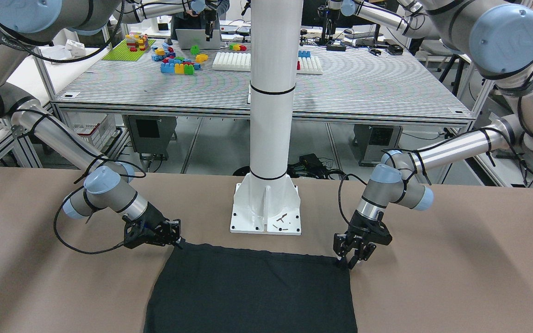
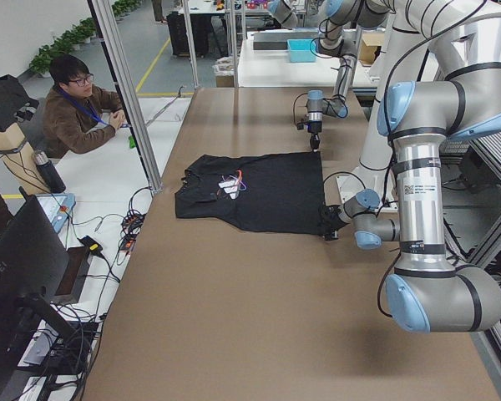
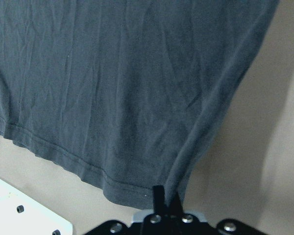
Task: Fold clothes
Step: 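Grasp the hem corners with the left and right grippers, then lift the hem with both grippers and carry it toward the collar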
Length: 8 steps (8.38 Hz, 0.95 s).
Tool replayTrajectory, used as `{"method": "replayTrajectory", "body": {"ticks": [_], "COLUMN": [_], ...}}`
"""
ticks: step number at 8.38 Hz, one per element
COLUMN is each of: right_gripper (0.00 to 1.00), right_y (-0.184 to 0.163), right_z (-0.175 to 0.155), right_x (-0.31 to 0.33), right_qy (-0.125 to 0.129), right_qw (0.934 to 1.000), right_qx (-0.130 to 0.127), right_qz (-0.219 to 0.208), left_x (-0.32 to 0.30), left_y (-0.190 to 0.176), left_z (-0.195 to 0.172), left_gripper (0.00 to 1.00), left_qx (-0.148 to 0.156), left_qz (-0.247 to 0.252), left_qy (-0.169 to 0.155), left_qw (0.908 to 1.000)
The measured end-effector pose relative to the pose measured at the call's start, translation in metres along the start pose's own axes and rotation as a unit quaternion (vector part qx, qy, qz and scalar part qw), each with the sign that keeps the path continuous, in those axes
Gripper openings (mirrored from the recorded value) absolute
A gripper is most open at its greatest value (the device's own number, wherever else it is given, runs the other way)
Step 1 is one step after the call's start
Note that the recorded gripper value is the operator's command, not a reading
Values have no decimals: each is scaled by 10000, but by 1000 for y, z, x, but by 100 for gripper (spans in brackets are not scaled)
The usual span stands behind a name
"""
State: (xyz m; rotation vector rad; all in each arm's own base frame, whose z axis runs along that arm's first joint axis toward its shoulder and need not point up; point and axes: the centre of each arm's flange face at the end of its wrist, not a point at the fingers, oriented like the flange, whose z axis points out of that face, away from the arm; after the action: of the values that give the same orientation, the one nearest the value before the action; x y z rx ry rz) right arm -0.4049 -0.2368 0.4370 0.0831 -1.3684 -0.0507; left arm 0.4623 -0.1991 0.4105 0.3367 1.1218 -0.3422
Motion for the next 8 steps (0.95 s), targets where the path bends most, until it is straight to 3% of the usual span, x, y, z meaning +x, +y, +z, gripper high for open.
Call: {"method": "replayTrajectory", "body": {"ticks": [5,7,8], "right_gripper": [0,0,0], "right_y": [-6,-27,-44], "right_z": [-6,-28,-50], "right_x": [0,0,1], "right_qy": [-27,-121,-205], "right_qw": [10000,9998,9994], "right_qx": [-29,-140,-241], "right_qz": [16,74,110], "left_x": [13,34,41], "left_y": [5,-6,-19], "left_z": [-10,-38,-58], "left_gripper": [0,0,0], "left_qx": [-37,-180,-391], "left_qz": [-13,-113,-170], "left_qy": [140,425,551], "left_qw": [9999,9989,9976]}}
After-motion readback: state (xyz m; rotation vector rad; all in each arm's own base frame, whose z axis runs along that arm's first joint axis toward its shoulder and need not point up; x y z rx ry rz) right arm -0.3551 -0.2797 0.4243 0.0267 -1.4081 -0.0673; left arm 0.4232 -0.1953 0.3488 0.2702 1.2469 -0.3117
